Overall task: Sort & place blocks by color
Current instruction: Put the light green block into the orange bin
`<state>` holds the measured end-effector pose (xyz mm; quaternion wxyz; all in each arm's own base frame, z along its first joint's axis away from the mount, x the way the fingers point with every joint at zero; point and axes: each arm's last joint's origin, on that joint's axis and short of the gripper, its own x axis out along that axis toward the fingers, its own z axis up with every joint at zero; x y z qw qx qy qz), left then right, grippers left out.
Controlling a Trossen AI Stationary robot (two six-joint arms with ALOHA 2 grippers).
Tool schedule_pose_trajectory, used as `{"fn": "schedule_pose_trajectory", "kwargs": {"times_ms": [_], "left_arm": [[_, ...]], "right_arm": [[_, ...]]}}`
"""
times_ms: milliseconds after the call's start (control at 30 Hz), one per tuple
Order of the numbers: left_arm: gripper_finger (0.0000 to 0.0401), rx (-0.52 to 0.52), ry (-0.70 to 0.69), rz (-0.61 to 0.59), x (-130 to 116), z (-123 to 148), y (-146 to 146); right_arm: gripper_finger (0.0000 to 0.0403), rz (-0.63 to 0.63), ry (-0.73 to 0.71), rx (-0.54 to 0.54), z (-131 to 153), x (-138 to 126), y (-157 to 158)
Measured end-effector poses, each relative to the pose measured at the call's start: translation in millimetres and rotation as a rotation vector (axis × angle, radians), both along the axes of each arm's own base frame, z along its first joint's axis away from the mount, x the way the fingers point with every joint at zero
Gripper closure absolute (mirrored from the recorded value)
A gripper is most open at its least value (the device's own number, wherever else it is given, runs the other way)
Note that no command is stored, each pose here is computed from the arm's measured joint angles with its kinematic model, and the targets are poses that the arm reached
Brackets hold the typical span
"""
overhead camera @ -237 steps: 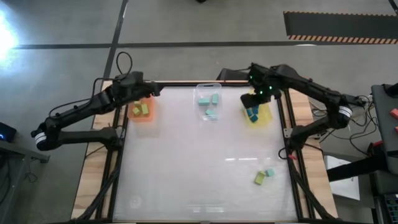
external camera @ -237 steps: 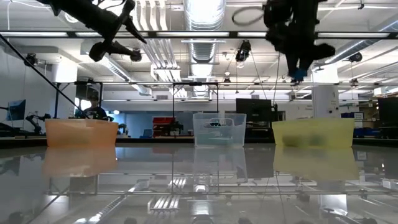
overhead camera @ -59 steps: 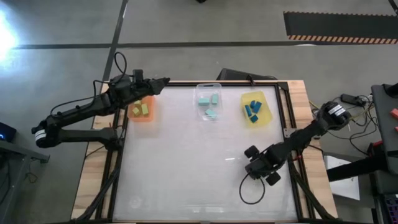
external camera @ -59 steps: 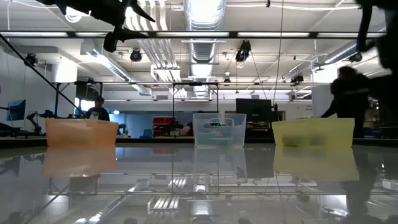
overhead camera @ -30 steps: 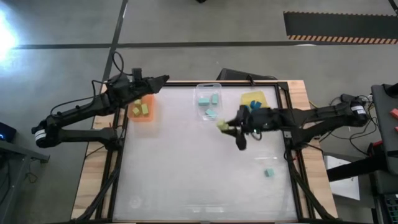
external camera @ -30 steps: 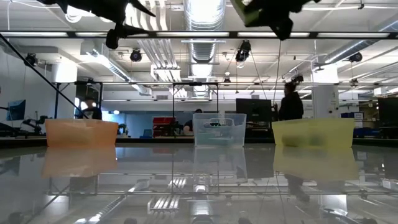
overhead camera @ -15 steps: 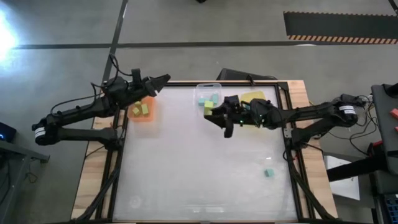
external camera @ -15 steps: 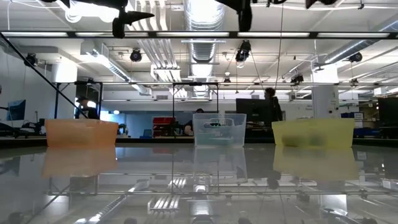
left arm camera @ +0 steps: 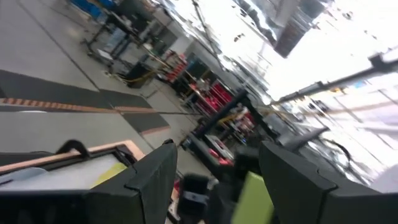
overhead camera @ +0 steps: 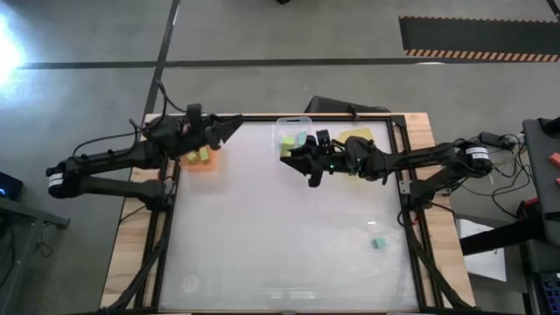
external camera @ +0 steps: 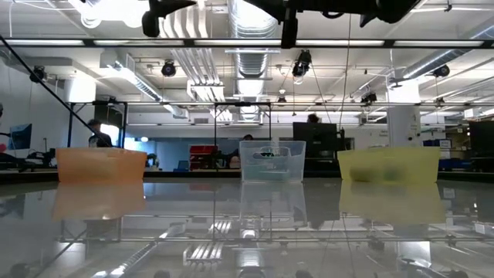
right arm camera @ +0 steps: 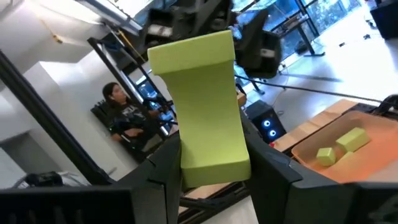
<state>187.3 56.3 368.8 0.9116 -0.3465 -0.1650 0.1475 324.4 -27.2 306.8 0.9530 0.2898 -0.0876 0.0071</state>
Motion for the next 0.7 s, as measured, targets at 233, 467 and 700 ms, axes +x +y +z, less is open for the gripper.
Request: {"fn": "schedule_pose_trajectory", "kwargs": {"times_ms": [233, 467, 700], "left_arm": [[0.0191, 0.092, -0.010, -0.095, 15.4, 0.7, -19.9], [0.0191, 0.136, -0.055, -0.146, 32.6, -1.2, -27.7], [0.0191, 0.130, -0.024, -0.153, 44.3, -8.7, -26.7]], "right_arm": [[0.0277, -0.009, -0.004, 0.047, 0.8, -1.3, -7.2], [0.0277, 0.021, 0.002, 0.038, 0.3, -1.1, -6.0], [0.0277, 0.021, 0.018, 0.037, -1.2, -0.9, -6.0]]}}
